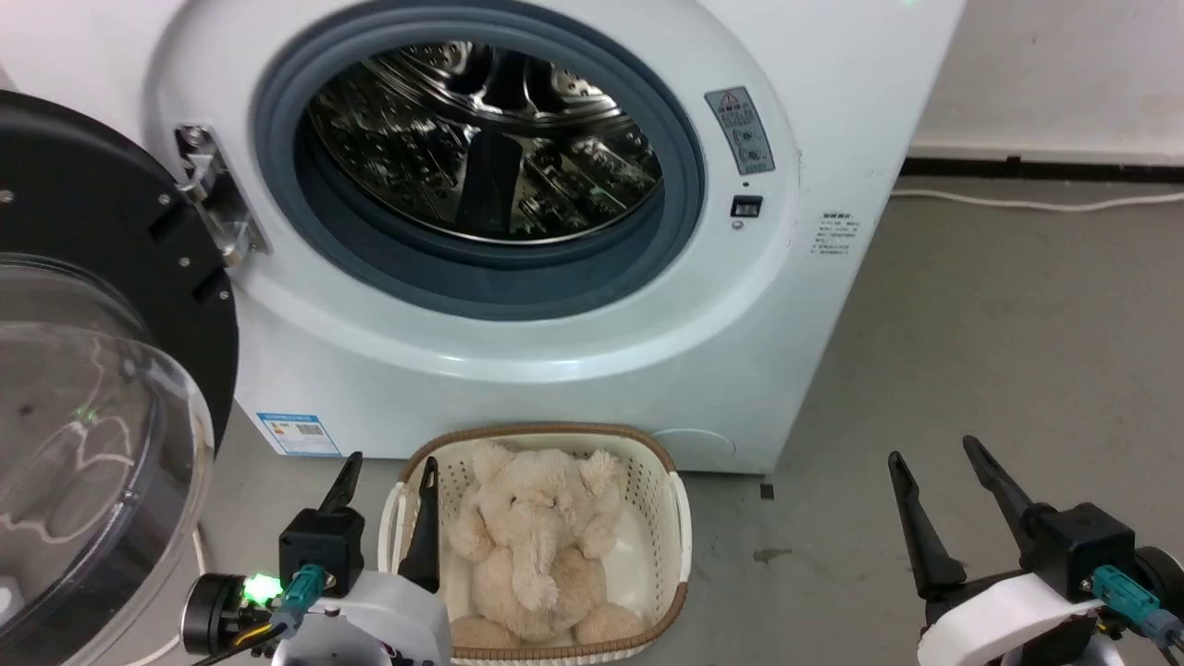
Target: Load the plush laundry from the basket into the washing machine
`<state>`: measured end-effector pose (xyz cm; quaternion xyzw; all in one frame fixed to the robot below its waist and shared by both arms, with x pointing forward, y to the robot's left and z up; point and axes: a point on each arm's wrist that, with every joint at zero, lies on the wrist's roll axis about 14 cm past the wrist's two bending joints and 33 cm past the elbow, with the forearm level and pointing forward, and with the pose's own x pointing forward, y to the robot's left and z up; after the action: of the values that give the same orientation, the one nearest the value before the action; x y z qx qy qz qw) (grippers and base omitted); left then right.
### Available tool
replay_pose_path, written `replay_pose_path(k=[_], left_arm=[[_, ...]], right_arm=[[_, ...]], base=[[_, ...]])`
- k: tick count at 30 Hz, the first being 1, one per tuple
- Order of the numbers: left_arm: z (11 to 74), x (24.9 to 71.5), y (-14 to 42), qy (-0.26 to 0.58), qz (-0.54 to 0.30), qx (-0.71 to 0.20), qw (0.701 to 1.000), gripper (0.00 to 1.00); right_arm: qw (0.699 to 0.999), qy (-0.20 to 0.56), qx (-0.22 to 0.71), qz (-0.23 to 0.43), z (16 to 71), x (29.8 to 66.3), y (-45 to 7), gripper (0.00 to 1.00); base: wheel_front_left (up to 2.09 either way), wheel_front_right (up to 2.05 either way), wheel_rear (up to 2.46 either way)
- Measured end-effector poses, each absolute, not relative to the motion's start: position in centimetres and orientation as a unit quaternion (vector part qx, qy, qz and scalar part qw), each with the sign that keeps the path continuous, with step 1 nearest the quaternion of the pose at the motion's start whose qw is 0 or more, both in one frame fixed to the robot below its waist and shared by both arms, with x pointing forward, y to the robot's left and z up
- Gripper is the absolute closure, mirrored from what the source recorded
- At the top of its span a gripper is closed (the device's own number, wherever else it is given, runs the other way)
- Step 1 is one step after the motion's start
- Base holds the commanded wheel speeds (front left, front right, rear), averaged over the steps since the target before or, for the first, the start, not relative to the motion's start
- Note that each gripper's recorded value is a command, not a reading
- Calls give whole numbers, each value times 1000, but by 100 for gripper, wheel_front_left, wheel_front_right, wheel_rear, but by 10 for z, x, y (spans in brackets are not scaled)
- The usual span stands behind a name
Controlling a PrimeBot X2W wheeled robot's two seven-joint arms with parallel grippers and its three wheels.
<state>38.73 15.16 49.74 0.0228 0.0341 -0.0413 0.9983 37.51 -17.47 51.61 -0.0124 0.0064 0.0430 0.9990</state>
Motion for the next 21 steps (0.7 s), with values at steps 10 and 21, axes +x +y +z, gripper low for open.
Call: replay_pose_path(k=[10, 21], left_arm=[[455, 405, 131, 88, -80, 25, 993, 0], [400, 425, 117, 160, -113, 30, 980, 0]], right_arm=[[999, 26, -2, 29, 499, 382, -184, 0], [999, 41, 15, 16, 482, 394, -192, 0]], base=[[0, 0, 0], [0, 0, 0]])
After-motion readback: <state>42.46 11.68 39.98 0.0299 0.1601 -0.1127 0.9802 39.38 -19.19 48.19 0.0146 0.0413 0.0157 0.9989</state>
